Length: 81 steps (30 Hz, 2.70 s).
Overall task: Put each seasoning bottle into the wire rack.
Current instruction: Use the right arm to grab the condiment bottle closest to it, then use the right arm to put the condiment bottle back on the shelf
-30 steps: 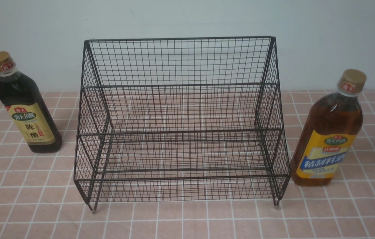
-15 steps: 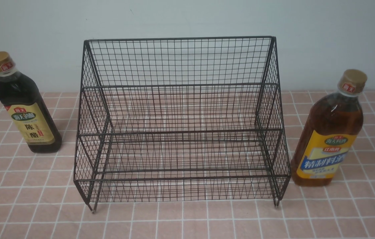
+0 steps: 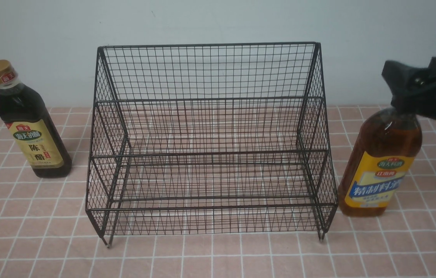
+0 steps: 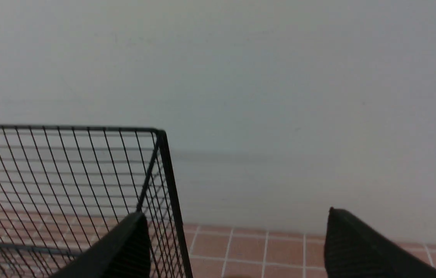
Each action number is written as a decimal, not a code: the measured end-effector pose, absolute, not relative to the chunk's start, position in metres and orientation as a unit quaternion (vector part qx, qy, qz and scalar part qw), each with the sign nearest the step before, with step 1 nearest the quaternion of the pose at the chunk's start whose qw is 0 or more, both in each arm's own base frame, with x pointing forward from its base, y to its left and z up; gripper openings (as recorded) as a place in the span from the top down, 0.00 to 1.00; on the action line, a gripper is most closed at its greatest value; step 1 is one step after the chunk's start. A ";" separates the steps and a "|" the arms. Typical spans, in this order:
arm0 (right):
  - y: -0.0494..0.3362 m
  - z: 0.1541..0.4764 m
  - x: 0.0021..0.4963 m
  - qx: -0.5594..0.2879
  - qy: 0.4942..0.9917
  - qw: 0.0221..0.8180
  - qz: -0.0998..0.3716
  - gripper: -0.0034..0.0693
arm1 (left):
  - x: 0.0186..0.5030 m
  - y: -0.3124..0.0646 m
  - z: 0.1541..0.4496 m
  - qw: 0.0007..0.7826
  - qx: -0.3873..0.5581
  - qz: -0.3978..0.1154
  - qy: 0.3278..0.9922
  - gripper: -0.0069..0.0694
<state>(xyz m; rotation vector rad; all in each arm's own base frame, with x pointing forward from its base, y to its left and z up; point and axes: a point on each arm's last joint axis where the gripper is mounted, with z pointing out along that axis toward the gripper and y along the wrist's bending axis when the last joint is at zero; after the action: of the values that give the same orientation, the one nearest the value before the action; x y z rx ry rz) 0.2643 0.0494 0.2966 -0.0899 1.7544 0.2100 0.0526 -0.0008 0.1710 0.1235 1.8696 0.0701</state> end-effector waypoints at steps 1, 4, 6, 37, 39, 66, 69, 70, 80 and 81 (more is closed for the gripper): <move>0.049 0.293 0.265 -0.039 0.773 0.626 0.091 0.19 | 0.053 -0.001 0.171 0.592 0.053 0.030 0.804 0.92; 0.049 0.285 0.264 -0.040 0.783 0.614 0.089 0.19 | 0.053 -0.001 0.171 0.592 0.055 0.032 0.804 0.92; 0.049 0.283 0.263 -0.040 0.784 0.613 0.089 0.20 | 0.053 -0.001 0.171 0.592 0.055 0.032 0.804 0.92; 0.045 0.471 0.244 -0.036 0.626 0.772 0.100 0.51 | 0.053 -0.001 0.171 0.592 0.055 0.033 0.804 0.92; 0.045 0.474 0.244 -0.024 0.614 0.780 0.117 0.51 | 0.053 -0.001 0.171 0.592 0.055 0.033 0.804 0.92; 0.154 0.403 0.308 -0.074 0.639 0.726 0.243 0.51 | 0.053 -0.001 0.171 0.592 0.054 0.033 0.804 0.92; 0.155 0.397 0.313 -0.077 0.648 0.721 0.233 0.51 | 0.053 -0.001 0.171 0.592 0.054 0.033 0.804 0.92; 0.156 0.394 0.314 -0.081 0.652 0.719 0.227 0.51 | 0.053 -0.001 0.171 0.592 0.054 0.033 0.804 0.92; 0.158 0.391 0.314 -0.106 0.672 0.704 0.204 0.51 | 0.053 -0.001 0.171 0.592 0.054 0.033 0.804 0.92; 0.158 0.391 0.314 -0.107 0.674 0.702 0.204 0.51 | 0.053 -0.001 0.171 0.592 0.054 0.033 0.804 0.92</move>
<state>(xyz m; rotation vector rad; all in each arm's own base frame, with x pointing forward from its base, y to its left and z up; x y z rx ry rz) 0.3144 0.1579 0.3907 -0.2377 1.4993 0.4534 0.0526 -0.0005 0.1710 0.1266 1.8695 0.0768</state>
